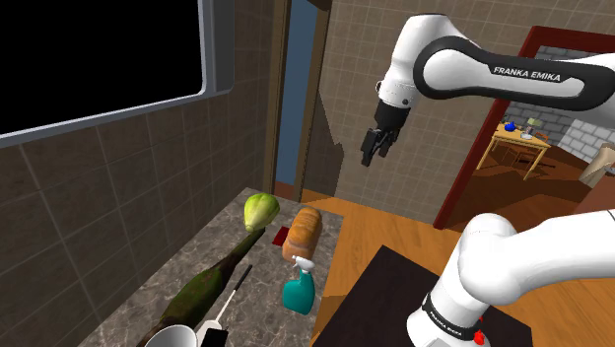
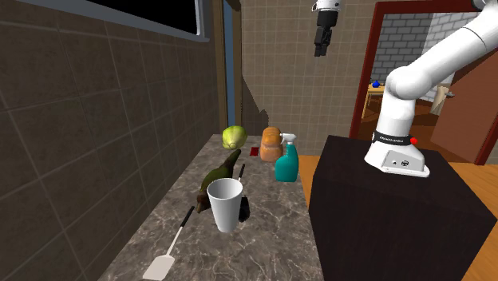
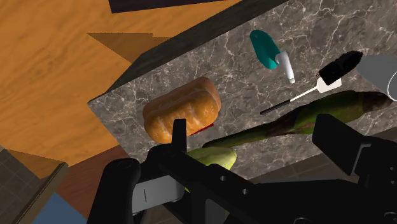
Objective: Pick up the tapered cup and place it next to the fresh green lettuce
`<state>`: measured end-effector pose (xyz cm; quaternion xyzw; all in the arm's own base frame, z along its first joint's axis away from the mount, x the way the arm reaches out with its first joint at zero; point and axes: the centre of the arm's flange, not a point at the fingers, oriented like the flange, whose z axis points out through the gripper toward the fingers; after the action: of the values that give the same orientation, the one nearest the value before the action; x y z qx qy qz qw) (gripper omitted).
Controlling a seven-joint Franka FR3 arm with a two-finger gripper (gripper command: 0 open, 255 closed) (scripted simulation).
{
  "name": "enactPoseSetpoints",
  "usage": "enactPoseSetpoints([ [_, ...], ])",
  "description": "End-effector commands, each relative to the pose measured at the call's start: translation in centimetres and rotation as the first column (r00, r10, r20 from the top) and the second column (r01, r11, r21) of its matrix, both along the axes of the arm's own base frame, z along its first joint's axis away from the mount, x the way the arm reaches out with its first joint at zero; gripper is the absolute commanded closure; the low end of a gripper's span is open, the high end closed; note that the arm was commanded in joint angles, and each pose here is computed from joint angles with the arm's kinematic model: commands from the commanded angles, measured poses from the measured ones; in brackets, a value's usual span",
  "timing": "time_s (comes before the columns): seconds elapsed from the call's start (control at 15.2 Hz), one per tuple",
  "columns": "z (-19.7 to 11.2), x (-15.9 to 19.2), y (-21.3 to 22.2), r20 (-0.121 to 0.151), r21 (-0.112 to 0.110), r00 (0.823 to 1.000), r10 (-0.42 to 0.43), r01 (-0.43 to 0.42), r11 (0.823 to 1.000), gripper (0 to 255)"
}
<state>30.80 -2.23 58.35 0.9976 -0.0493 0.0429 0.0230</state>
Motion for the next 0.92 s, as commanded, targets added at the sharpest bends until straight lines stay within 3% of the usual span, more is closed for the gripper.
enactPoseSetpoints([
  [0.0,0.0,0.0,0.0,0.000,0.000,1.000,0.000,0.000,1.000,0],
  [0.86,-8.9,4.2,14.4,-0.015,-0.019,1.000,-0.017,0.017,1.000,0],
])
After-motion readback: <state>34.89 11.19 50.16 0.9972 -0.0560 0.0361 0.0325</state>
